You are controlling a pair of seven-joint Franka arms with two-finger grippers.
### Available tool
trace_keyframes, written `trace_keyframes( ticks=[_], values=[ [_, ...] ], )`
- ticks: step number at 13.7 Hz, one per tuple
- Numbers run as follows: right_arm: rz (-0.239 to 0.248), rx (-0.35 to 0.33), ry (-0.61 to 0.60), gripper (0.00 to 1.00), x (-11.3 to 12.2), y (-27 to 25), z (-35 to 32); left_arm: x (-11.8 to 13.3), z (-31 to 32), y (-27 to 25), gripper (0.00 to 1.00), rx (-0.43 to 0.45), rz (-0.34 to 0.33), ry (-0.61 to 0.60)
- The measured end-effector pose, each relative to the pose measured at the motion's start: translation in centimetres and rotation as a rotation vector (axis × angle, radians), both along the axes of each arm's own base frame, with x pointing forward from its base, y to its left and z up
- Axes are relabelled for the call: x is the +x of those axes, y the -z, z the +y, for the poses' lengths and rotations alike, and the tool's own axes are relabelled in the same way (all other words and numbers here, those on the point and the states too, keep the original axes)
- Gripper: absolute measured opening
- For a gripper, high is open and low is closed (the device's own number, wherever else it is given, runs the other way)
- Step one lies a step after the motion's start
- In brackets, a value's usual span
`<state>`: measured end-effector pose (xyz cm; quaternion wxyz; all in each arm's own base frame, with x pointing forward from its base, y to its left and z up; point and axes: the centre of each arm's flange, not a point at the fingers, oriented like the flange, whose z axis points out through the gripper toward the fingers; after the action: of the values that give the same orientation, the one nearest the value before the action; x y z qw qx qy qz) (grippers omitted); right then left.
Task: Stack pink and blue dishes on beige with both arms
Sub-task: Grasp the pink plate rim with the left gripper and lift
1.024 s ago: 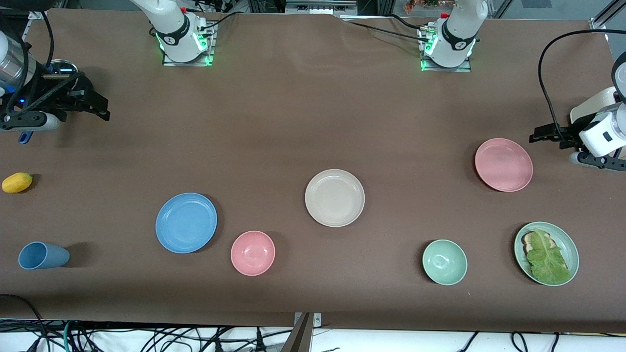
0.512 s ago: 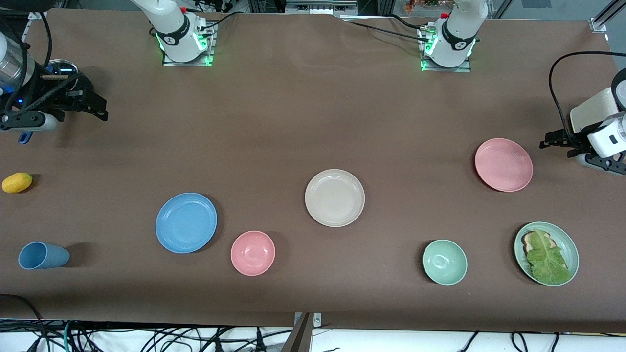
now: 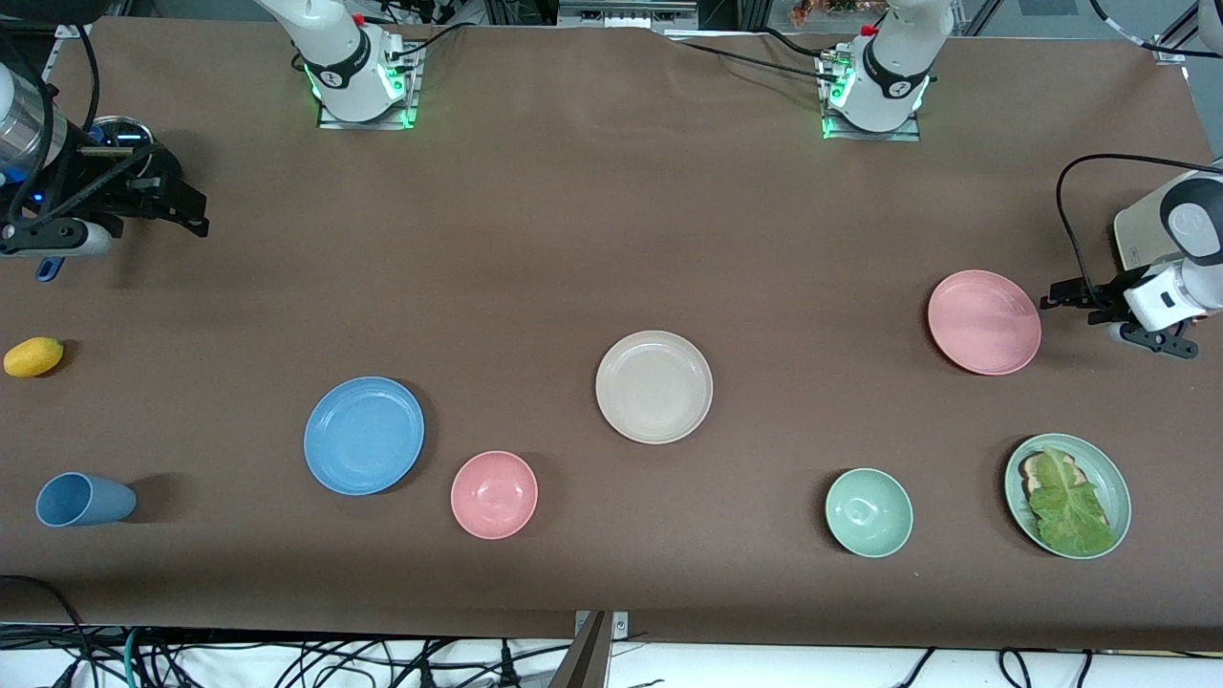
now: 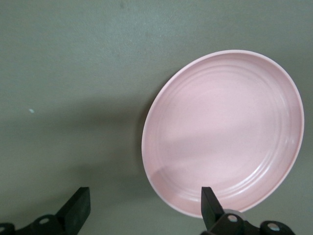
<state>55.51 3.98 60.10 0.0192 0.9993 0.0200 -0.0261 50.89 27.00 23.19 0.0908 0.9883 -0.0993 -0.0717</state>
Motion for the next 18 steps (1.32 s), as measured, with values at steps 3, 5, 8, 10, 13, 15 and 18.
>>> trace_keyframes(
  ticks=[3, 5, 8, 10, 13, 15, 18],
  values=[
    [0.000, 0.000, 0.001, 1.00, 0.0, 0.0, 0.0, -0.4, 0.9, 1.4, 1.00, -0.009, -0.007, -0.033],
    [0.001, 0.000, 0.001, 1.00, 0.0, 0.0, -0.1, -0.5, 1.2, 2.3, 1.00, -0.020, -0.013, -0.058],
    [0.001, -0.001, 0.003, 1.00, 0.0, 0.0, -0.2, -0.7, 1.3, 4.1, 0.98, -0.047, -0.019, -0.106],
    [0.001, -0.001, 0.005, 1.00, 0.0, 0.0, -0.3, -1.0, 1.4, 5.1, 0.98, -0.059, -0.016, -0.128],
    [0.001, -0.002, 0.006, 1.00, 0.1, 0.1, -0.3, -1.1, 1.7, 5.9, 0.96, -0.058, -0.018, -0.140],
    [0.001, -0.003, 0.006, 1.00, 0.1, 0.1, -0.3, -1.1, 1.7, 6.0, 0.83, -0.057, -0.019, -0.142],
    [0.001, -0.004, 0.006, 1.00, 0.1, 0.1, -0.4, -1.1, 1.7, 6.0, 0.50, -0.057, -0.020, -0.142]
  ],
)
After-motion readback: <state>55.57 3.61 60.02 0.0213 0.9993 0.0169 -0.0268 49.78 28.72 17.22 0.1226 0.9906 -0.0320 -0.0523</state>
